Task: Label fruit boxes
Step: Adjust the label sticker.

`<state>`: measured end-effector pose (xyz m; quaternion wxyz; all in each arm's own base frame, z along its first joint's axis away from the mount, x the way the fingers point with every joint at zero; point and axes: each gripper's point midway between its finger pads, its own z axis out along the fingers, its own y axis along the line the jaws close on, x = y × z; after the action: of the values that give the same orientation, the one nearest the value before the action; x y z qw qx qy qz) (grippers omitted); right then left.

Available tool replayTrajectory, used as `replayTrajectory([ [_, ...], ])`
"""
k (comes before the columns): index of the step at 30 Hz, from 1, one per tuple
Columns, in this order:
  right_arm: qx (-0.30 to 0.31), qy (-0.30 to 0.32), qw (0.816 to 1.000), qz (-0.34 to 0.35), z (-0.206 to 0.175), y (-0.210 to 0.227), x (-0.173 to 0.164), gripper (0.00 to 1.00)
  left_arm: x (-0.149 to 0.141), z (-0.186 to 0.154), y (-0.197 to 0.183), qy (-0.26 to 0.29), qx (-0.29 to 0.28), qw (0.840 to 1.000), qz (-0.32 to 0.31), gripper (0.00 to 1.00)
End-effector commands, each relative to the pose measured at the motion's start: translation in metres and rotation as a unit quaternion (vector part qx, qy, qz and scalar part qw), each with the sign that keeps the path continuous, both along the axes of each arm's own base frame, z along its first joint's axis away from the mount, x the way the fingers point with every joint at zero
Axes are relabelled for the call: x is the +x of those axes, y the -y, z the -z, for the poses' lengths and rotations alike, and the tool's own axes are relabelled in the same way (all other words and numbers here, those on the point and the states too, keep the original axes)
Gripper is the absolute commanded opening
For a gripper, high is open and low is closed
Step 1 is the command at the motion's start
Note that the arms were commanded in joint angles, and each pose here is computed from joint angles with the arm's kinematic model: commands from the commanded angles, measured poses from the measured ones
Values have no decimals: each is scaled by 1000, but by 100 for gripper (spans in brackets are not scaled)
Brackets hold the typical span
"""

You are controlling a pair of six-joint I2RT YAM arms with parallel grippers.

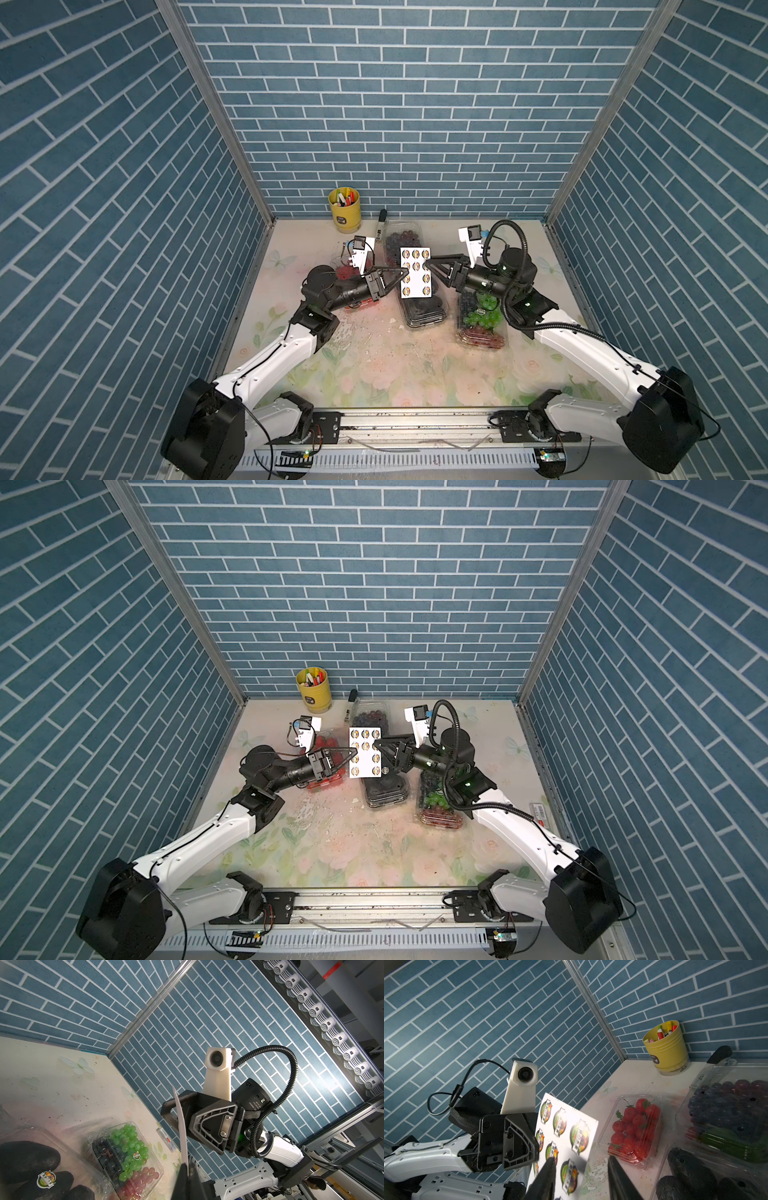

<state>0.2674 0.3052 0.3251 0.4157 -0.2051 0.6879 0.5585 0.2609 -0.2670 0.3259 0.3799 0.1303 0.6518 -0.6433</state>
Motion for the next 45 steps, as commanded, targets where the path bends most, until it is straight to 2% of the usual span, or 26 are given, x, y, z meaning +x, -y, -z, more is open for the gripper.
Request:
replayTrajectory([
  [1,36,6,999,-33,-26,-5,-7,34,-6,-20,2,41,-12,999,10,0],
  [4,42,5,998,-39,-27,-6,-8,28,-5,-18,2,39,-10,999,9,0],
  [12,65,-7,995,-79,-33,-14,-13,33,-4,-16,3,36,-9,999,12,0],
  [19,75,-14,993,-93,-34,-18,-13,28,-5,-15,4,36,-8,999,14,0],
  [26,86,-14,991,-103,-38,-19,-14,18,-3,-13,4,33,-7,999,13,0],
  [36,86,-23,989,-119,-35,-23,-15,11,-3,-12,4,32,-5,999,12,0],
  [39,86,-24,989,-120,-36,-23,-16,0,-3,-12,4,32,-4,999,11,0],
  [41,85,-24,988,-123,-35,-23,-17,0,-2,-10,4,31,-2,999,9,0],
  [43,86,-25,988,-123,-37,-23,-17,0,-1,-8,4,30,3,1000,7,15],
  [45,87,-24,989,-120,-38,-22,-18,0,-2,-4,4,30,12,999,6,21],
])
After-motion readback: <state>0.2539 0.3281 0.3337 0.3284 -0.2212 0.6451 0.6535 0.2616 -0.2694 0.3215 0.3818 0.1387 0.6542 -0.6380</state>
